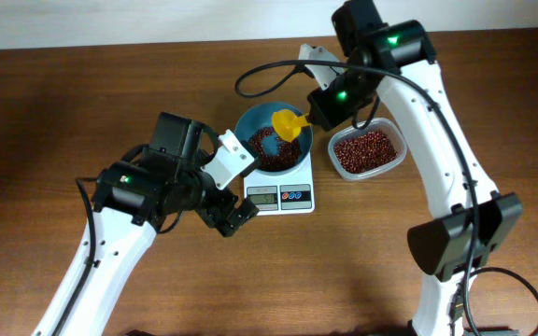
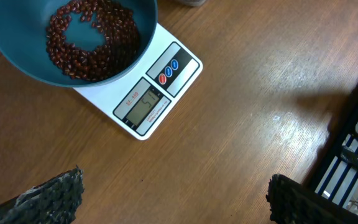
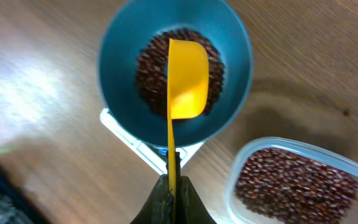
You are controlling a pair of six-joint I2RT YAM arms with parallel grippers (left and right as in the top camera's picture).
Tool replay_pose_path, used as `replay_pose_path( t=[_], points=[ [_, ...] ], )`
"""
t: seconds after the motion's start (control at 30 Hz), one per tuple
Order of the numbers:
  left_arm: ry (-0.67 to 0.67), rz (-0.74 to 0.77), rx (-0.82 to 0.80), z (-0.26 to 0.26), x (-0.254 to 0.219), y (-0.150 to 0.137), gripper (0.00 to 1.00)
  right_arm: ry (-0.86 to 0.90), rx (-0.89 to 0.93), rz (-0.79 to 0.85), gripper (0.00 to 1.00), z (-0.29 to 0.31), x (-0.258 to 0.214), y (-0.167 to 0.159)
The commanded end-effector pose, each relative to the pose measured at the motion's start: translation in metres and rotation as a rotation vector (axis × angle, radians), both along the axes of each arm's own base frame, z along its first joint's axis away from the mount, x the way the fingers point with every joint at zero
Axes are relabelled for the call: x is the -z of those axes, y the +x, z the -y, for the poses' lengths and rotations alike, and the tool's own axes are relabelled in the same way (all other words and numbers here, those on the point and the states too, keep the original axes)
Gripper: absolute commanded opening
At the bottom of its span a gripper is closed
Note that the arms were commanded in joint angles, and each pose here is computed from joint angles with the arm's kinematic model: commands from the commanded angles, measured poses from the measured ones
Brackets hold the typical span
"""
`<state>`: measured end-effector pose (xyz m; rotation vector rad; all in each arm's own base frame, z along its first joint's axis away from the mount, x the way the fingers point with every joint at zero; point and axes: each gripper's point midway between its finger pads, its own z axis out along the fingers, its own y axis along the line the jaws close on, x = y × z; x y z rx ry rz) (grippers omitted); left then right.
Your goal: Scoop item into bowl and weigh 50g on scale
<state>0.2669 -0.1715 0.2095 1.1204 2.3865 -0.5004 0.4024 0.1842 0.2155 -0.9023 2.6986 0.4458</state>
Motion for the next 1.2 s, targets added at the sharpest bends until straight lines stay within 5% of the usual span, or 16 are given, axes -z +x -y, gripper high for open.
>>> replay_pose_path(
  t=[0.0,1.17],
  points=[
    [-0.018,0.004,0.0,0.003,-0.006,0.0,0.99,-0.13,-0.037,0.031,0.04,0.007,0.015,0.006],
    [-0.018,0.005,0.0,0.003,-0.006,0.0,0.99,-0.274,-0.153,0.067,0.04,-0.001,0.062,0.029]
  ],
)
